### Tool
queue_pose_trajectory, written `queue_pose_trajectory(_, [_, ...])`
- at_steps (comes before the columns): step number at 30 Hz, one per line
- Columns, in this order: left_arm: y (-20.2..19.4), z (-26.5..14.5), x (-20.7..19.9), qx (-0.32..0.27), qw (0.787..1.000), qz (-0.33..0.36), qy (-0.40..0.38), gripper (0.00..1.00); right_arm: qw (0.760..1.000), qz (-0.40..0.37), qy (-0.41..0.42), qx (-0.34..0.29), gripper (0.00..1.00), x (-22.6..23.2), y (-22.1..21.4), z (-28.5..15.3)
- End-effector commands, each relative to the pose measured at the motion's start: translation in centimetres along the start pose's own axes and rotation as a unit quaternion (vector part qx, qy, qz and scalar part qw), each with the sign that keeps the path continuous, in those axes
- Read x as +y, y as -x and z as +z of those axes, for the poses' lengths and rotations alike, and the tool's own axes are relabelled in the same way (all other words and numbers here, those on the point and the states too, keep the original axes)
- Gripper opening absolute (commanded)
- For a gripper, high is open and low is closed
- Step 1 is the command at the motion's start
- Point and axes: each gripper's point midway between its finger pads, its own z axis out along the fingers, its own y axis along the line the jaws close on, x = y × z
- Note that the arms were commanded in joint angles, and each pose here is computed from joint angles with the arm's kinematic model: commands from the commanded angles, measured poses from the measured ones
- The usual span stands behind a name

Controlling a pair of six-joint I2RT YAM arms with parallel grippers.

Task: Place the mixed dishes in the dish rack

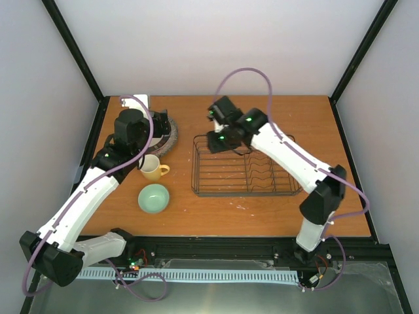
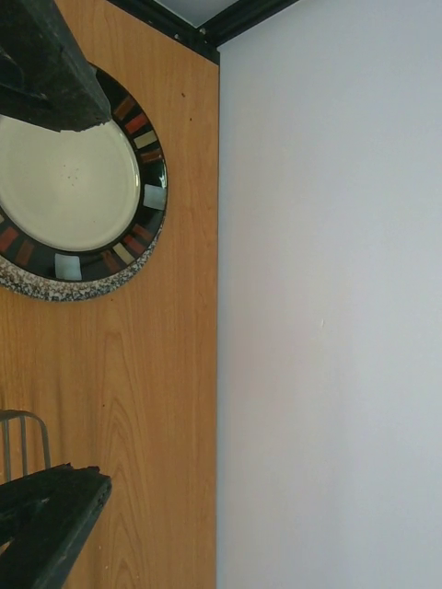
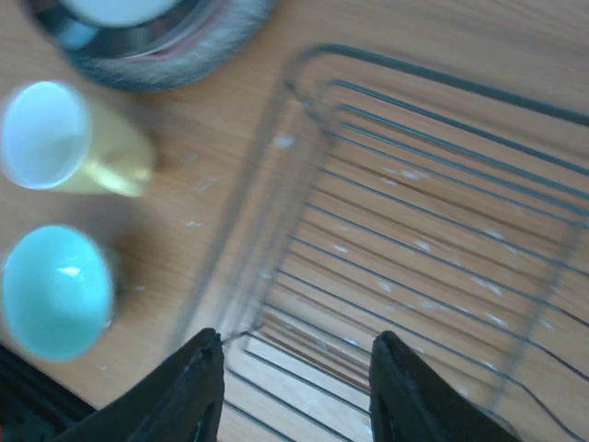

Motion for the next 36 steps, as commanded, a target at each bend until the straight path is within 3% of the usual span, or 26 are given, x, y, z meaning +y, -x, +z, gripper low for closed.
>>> queue_pose_trajectory(1, [0.3,0.1,-0.1,-0.006,1.000,-0.002,-0.006,1.00,0.995,0.061,-0.071,0.046,0.42,-7.8,-3.2,2.7])
queue_pose_trajectory(8, [0.2,0.5,-0.4,-0.001,1.000,0.000,-0.011,1.00,0.987,0.092,-0.100,0.088,0.47,-12.4,-5.4,6.6])
queue_pose_trajectory(23, [0.4,-0.1,0.5,-0.008,1.000,0.005,0.006,1.00,0.978,0.071,-0.160,0.112,0.48,-16.7,-3.4,12.4])
queue_pose_trajectory(36, [-0.1,0.3,0.4,-0.001,1.000,0.002,0.007,1.00,0.979,0.046,-0.167,0.106,0.48,-17.8,-1.3,14.0])
